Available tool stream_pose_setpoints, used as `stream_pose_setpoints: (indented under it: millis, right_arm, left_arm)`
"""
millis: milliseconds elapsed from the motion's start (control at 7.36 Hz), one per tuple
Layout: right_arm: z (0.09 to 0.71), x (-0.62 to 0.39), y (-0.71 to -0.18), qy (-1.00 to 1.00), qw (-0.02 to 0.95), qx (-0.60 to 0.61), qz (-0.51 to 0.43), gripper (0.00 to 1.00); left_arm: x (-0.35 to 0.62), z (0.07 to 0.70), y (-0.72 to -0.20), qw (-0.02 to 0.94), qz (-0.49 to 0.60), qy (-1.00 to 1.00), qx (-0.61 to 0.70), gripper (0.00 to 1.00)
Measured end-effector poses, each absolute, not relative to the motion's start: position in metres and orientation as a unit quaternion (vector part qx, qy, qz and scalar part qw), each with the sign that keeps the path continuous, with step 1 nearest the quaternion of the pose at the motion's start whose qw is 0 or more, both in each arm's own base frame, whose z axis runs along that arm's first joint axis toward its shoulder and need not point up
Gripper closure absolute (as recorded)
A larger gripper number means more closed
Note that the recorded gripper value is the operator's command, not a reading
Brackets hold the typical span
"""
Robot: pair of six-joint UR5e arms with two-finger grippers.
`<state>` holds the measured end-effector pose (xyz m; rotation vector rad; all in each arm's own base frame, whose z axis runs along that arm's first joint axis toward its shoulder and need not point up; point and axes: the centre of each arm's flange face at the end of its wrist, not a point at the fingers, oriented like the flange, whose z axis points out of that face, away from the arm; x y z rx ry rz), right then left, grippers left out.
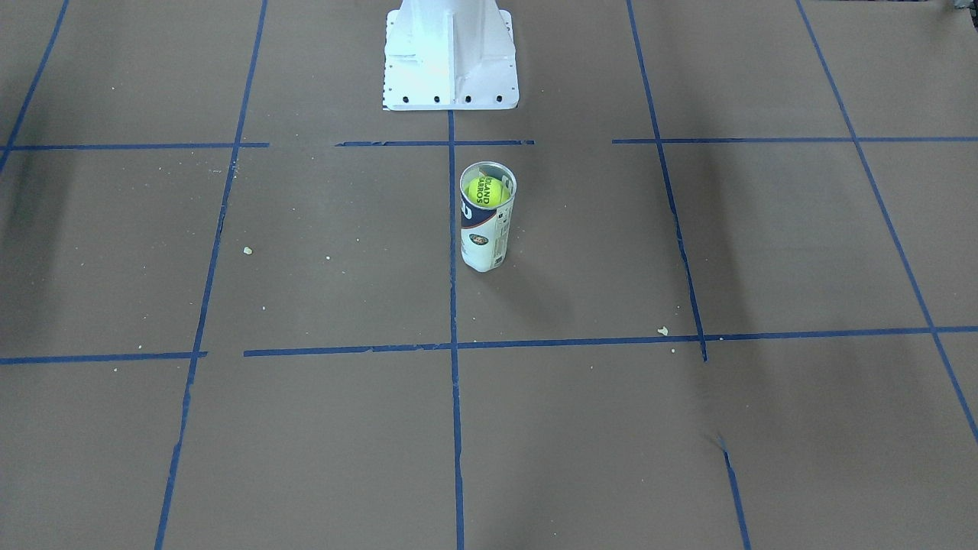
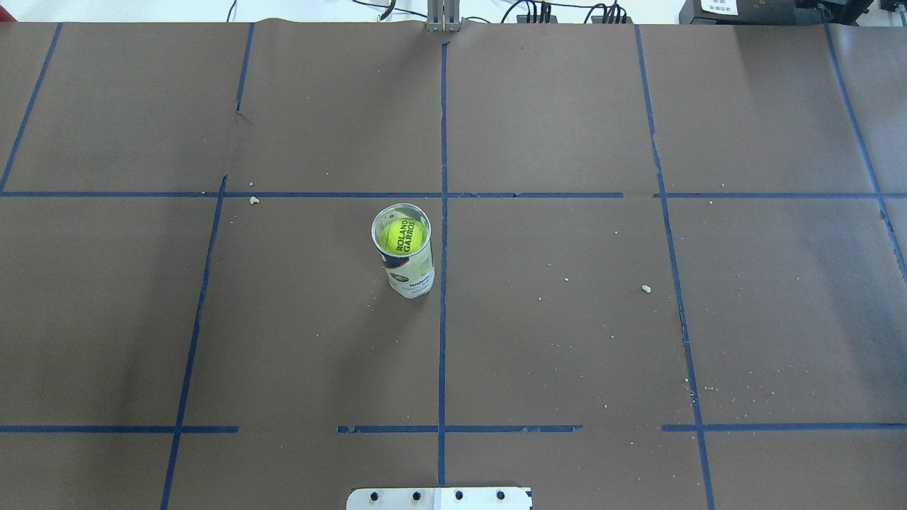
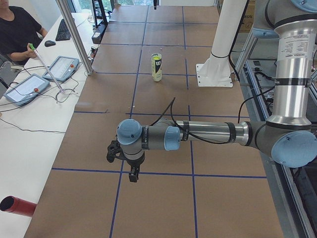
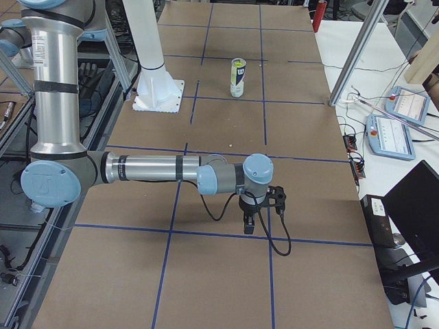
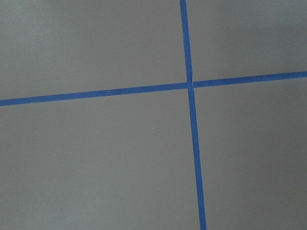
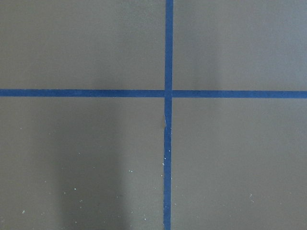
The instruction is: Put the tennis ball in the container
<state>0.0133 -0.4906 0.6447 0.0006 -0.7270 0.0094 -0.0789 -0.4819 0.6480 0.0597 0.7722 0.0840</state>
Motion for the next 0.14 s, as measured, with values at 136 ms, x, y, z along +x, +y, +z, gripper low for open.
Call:
stream_pose_setpoints:
  millis: [136]
  right_arm:
    - [0.6446,0.0134,-0.4907,-0.356,0.935,0.000,0.005,0.00]
  left_arm:
    - [-0.0789,0.6477,-0.4819,0.925,0.041,0.376,0.029,0.00]
